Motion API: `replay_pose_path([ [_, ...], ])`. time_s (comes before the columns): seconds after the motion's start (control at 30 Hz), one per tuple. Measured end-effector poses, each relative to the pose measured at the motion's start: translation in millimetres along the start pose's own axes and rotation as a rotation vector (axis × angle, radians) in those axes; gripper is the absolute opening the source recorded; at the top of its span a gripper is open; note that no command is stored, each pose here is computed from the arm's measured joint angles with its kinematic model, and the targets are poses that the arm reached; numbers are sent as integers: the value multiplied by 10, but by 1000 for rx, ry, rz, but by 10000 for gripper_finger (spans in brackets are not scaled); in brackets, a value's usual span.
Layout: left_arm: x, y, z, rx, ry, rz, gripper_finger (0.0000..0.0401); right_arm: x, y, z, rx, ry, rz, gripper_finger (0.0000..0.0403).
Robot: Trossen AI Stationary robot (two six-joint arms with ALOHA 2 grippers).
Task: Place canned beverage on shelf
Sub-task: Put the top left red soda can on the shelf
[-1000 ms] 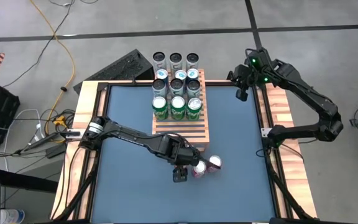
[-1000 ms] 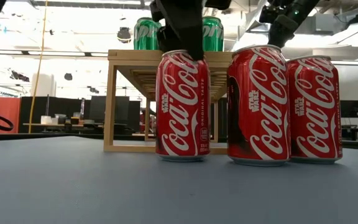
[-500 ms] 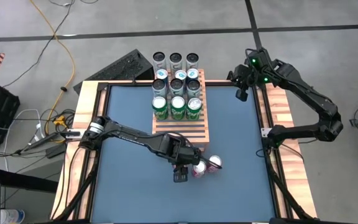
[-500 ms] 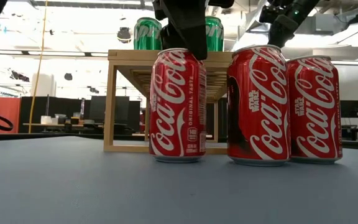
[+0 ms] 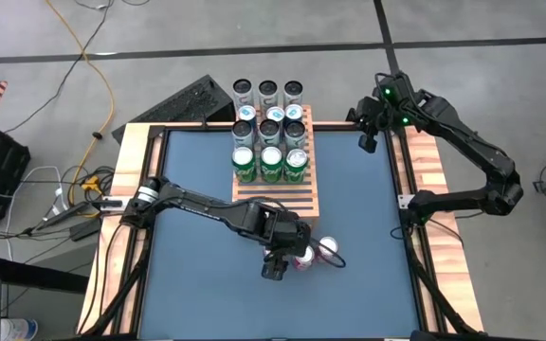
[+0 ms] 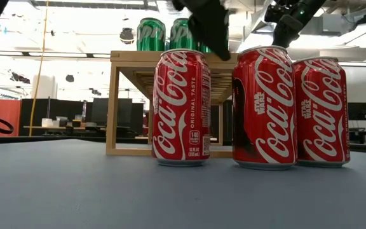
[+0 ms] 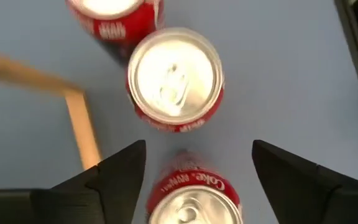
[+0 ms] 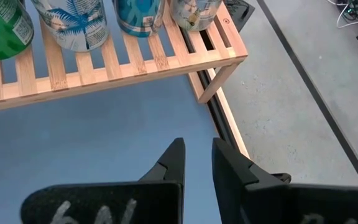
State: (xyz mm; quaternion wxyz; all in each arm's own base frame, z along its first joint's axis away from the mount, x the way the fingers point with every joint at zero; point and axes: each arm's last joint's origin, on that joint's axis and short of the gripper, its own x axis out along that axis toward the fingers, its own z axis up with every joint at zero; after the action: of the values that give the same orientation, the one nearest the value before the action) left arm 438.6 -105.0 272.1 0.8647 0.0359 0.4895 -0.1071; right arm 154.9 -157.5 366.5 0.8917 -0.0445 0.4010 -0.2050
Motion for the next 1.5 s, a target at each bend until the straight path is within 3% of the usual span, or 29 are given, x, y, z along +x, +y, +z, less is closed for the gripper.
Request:
replay_pose_path([
  [0.13,-90,13,40,98,3,-3,306,0,0,0,-3,0,0,64],
  [0.23,-123,-15,25,148,27,-69,327,0,0,0,-3,0,-1,64],
  [0.4,-144,-77,-86,168,135,-131,348,-1,-1,2,3,-2,-2,64],
  [0.6,-349,77,-155,284,198,-50,350,-2,-14,25,30,-26,-15,64],
  [0.83,-364,222,-159,303,199,-42,350,-3,-11,20,48,-20,-12,64],
  [1.5,-231,88,-148,403,121,-114,350,-3,-5,10,54,-10,-6,64],
])
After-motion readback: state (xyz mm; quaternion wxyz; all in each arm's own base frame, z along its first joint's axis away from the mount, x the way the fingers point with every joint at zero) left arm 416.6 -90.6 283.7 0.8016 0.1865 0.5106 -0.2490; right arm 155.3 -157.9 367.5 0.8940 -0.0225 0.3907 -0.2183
